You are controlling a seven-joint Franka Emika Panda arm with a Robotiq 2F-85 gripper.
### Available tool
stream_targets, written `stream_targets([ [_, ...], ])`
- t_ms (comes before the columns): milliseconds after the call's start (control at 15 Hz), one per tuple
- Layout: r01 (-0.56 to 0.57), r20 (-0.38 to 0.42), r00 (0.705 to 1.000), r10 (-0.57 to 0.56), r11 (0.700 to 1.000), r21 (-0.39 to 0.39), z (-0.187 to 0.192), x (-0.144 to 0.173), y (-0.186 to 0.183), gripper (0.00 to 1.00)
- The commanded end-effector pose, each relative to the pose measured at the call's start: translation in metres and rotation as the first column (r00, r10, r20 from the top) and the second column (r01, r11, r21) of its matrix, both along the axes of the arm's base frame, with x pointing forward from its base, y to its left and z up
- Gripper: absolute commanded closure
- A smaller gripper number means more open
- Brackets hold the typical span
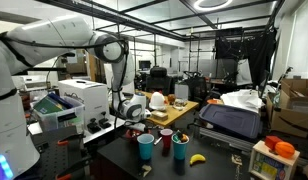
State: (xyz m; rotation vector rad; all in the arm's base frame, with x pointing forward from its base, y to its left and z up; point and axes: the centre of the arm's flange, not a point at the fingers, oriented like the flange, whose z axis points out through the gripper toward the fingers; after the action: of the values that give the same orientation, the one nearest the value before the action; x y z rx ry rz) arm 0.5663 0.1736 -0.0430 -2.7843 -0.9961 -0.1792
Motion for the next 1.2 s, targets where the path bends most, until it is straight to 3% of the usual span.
stream_targets([
  [0,-0.044,0.002,0.999,0.044,0.998,0.036,-0.003,0.001,0.001,0.00],
  [200,-0.057,0.011,0.998,0.057,0.998,0.015,0.002,-0.003,0.004,0.00],
  [267,-0.062,0.015,0.998,0.062,0.998,0.006,0.004,-0.005,0.005,0.25],
  [333,-0.069,0.021,0.997,0.069,0.998,-0.007,0.009,-0.007,0.008,0.26],
  [933,-0.137,0.103,0.984,0.145,0.988,-0.076,0.039,-0.017,0.020,0.95],
  [1000,-0.140,0.107,0.983,0.148,0.987,-0.079,0.041,-0.017,0.021,1.00],
  [1133,-0.143,0.109,0.982,0.152,0.986,-0.084,0.045,-0.018,0.020,1.00],
])
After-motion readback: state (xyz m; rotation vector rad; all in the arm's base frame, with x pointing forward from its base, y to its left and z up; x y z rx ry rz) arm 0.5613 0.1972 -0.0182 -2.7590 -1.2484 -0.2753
